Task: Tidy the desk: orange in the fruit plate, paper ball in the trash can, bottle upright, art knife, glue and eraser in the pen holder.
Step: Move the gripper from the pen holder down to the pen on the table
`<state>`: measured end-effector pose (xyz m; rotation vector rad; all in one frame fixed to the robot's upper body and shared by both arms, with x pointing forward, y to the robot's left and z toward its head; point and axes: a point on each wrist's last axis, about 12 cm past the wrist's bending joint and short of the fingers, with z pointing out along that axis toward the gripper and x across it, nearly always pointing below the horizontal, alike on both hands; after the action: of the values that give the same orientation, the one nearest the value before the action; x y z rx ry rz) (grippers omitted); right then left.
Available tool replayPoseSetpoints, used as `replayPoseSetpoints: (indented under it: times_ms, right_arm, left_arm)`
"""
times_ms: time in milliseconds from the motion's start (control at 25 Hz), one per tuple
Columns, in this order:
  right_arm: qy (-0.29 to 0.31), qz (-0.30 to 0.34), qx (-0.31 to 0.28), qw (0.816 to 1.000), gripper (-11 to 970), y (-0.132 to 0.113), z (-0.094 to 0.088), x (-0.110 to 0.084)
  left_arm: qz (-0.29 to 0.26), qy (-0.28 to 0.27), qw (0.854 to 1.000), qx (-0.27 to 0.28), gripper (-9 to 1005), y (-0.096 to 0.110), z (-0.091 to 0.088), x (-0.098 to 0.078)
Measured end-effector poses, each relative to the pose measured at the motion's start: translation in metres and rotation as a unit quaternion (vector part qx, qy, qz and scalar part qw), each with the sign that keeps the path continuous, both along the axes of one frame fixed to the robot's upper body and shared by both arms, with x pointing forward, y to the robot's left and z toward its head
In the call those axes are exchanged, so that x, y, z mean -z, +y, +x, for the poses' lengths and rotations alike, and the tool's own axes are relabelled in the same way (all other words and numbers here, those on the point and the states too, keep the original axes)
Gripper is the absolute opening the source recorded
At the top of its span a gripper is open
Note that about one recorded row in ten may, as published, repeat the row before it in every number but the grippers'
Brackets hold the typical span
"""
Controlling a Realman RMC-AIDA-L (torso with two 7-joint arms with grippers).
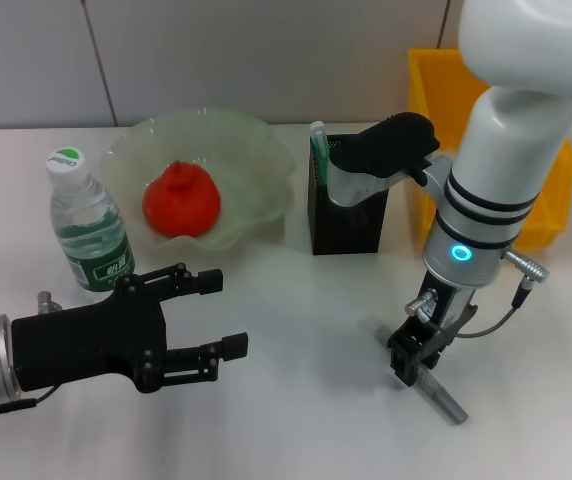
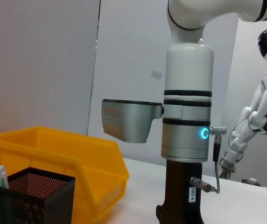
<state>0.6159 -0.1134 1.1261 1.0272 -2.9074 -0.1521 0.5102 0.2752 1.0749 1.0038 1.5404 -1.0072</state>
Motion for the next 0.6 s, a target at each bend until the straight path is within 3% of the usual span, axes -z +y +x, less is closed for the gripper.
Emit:
replayPoseSetpoints:
  times_ms: [600]
  right_arm:
    - [-0.007,-0.005,-0.009,1.000,298,0.0004,0.0002,-0.0001]
  left_arm:
    - [-0.001,-0.001,1.000,0.001,812,0.0003,0.0003,-0.0007]
